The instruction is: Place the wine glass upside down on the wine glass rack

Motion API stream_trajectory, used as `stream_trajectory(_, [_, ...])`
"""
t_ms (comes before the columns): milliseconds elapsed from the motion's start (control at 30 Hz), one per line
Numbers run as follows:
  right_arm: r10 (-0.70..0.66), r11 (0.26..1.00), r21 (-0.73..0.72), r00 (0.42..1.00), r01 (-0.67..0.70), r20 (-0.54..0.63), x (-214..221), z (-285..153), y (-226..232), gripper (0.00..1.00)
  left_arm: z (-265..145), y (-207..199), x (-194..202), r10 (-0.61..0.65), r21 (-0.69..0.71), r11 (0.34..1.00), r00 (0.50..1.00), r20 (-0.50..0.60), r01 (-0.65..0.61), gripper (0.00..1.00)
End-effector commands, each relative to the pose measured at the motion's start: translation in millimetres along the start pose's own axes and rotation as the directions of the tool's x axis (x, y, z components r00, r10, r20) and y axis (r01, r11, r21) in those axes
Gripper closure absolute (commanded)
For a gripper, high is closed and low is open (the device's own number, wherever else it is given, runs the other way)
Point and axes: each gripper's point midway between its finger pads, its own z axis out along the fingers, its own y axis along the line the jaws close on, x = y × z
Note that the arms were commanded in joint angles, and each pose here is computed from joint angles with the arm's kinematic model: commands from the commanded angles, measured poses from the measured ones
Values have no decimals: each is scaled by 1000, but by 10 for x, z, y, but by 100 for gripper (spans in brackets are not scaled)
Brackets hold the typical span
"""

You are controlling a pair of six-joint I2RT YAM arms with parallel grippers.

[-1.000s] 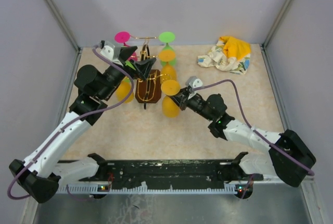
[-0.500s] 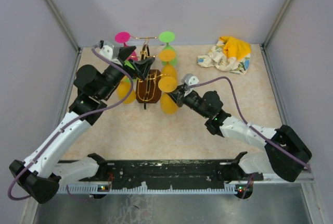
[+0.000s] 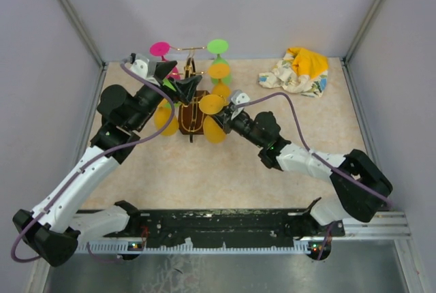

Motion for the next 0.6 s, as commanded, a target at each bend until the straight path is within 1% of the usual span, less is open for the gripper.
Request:
stream_trajectory(0, [-24, 997, 70, 993, 16, 115, -374, 160, -135, 100, -20, 20, -58, 10, 0, 1000, 1000, 23, -10, 1])
stream_trajectory(333, [-37, 973, 232, 990, 5, 135, -342, 172, -431, 100, -19, 35, -42, 6, 1, 1000, 1000, 21, -6, 1])
stream_trajectory(567, [-61, 954, 298, 986, 11, 157, -373, 112, -545, 98, -7, 28, -26, -2, 8, 1000, 1000, 18, 2, 1])
